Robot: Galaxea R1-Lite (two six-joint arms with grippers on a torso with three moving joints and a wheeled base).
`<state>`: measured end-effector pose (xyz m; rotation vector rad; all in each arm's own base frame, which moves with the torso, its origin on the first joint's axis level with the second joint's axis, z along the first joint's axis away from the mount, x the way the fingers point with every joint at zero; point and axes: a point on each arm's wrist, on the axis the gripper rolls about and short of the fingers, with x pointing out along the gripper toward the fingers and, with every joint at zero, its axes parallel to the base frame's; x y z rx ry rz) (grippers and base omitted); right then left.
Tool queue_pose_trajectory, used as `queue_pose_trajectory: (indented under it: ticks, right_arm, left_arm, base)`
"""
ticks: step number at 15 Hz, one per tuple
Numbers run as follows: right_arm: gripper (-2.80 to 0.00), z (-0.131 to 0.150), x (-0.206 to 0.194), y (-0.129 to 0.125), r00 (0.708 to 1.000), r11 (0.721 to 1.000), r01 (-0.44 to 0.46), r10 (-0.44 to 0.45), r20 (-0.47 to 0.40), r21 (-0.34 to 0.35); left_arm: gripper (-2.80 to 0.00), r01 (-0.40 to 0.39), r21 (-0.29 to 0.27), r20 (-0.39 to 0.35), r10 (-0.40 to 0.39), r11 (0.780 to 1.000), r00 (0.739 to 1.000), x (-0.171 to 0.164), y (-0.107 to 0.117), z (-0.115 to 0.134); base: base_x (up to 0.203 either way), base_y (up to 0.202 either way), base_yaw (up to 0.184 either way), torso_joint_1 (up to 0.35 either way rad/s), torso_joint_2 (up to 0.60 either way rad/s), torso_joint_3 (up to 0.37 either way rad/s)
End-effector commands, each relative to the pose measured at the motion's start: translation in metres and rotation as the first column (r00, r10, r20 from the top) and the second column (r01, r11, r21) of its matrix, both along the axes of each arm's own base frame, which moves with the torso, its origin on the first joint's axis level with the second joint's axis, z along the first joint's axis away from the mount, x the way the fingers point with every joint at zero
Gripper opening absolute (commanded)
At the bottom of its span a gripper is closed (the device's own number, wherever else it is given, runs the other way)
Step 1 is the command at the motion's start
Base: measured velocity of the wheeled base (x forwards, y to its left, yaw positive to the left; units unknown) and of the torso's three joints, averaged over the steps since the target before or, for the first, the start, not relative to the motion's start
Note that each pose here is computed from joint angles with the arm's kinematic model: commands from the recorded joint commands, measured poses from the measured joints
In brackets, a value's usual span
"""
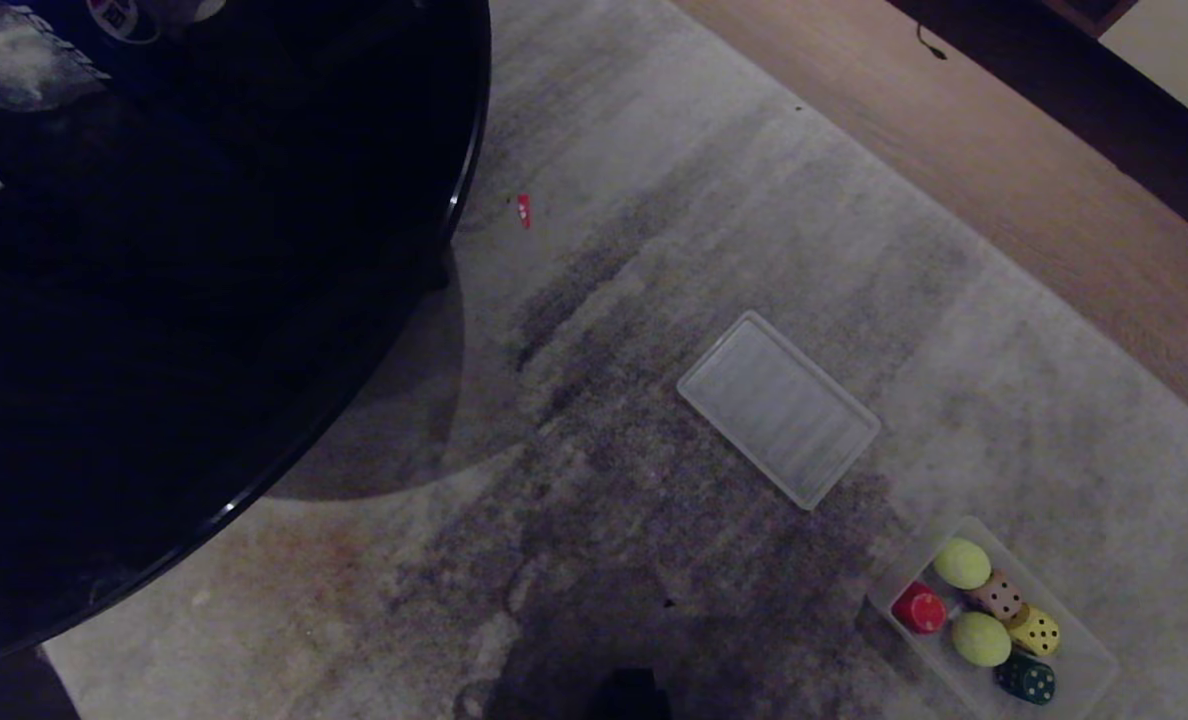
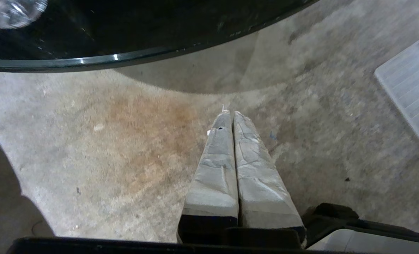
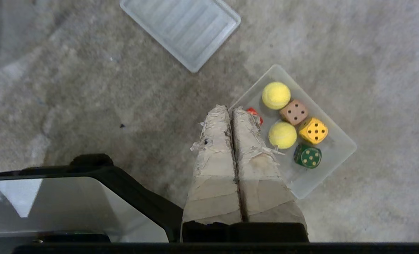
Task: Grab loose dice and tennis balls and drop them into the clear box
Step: Close the lid
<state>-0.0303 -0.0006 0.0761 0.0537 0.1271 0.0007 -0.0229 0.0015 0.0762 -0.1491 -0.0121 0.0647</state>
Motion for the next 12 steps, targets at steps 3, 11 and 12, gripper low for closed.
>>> queue_pose_trajectory:
  ticks: [3,11,12]
  right_arm:
    - [-2.80,-0.0001,0.0000,0.0000,1.000,1.000,0.000,0.000,-0.002,0.001]
    - [-2.80,-0.0001,0.0001,0.0000,1.000,1.000,0.001,-0.001,-0.002,0.000]
    - [-2.80,-0.0001,0.0000,0.0000,1.000,1.000,0.000,0.000,-0.002,0.000]
  left_arm:
    - [-2.80,-0.001,-0.001,-0.003,0.001,1.000,1.000,0.0002,0.0000,-0.0003]
    - [-2.80,-0.001,-0.001,-0.003,0.001,1.000,1.000,0.0002,0.0000,-0.0003]
    - [-2.80,-0.001,-0.001,-0.002,0.001,1.000,1.000,0.0002,0.0000,-0.0003]
  base:
    - [0.000,0.000,0.000,0.005,0.00,-0.199]
    - [0.000,0.000,0.000,0.002,0.00,-0.198]
    - [0.000,0.000,0.000,0.003,0.00,-0.201]
